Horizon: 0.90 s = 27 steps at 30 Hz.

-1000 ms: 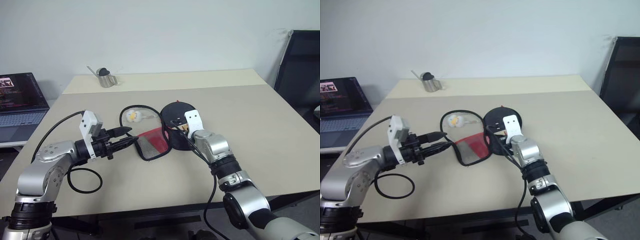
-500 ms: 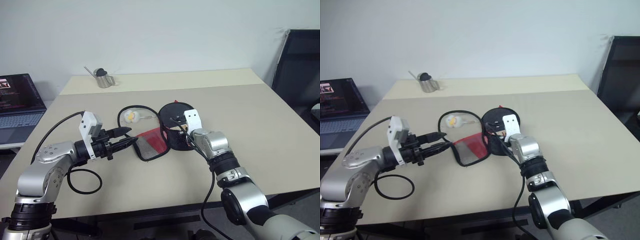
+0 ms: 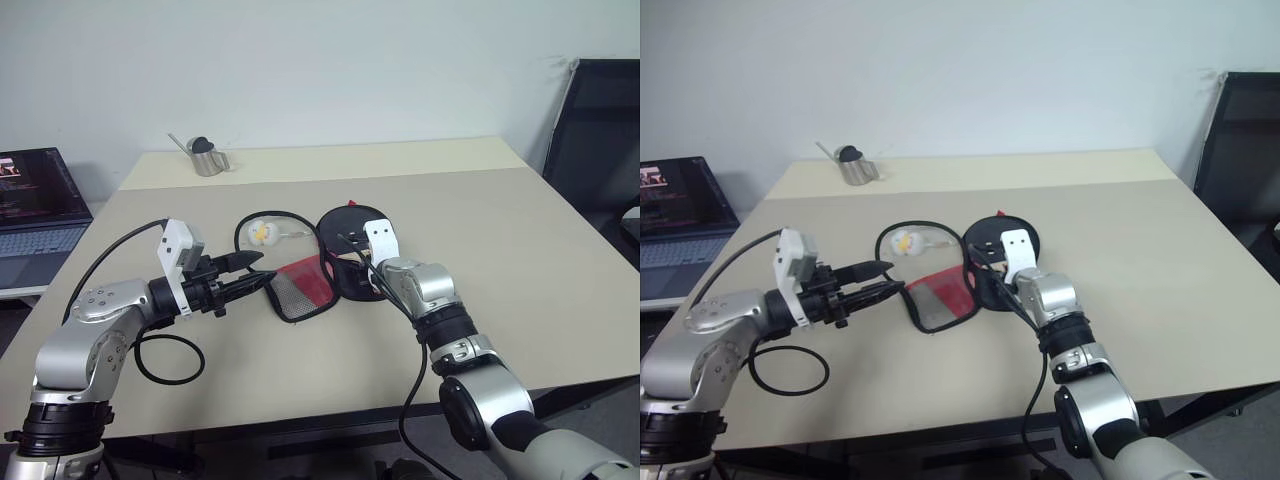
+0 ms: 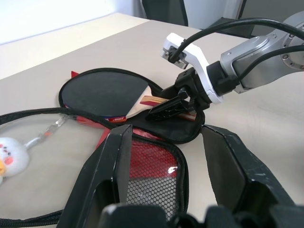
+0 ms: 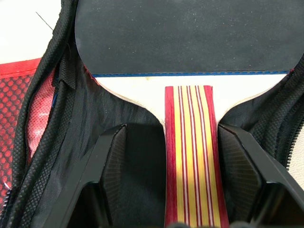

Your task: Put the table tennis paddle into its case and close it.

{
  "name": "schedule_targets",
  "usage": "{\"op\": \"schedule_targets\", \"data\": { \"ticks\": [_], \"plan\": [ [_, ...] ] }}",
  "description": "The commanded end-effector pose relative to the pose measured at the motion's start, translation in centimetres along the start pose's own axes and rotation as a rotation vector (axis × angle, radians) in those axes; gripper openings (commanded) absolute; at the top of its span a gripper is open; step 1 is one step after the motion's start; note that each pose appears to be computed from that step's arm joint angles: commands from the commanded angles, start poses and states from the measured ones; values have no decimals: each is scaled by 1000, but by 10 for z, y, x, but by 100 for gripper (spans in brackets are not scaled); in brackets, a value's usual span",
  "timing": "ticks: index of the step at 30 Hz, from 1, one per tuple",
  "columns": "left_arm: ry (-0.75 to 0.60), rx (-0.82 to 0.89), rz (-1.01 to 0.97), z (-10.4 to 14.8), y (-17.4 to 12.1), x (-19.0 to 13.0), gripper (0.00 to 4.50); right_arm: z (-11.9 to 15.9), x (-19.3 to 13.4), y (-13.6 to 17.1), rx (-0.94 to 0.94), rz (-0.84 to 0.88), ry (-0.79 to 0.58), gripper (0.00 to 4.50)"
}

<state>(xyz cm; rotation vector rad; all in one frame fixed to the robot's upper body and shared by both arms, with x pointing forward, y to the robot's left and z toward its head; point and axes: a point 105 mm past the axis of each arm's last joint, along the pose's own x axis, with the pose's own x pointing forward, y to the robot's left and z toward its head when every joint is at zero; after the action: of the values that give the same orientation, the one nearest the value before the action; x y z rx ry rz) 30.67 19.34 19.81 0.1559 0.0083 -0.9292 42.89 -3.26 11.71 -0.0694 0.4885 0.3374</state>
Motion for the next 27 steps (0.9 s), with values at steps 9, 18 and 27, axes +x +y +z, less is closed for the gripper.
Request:
{"op": "schedule_targets", "data": {
  "ticks": [9,18,27],
  "plan": [
    [-24,42,3,11,3,-1,250,15,-6,1,16,25,-55,306],
    [-33,40,6,13,4,-2,250,41,-32,-26,36,0,-131,306],
    [-30,-1,115,3,14,-17,250,66,-97,-12,-69,292,-320,306]
  ]
}}
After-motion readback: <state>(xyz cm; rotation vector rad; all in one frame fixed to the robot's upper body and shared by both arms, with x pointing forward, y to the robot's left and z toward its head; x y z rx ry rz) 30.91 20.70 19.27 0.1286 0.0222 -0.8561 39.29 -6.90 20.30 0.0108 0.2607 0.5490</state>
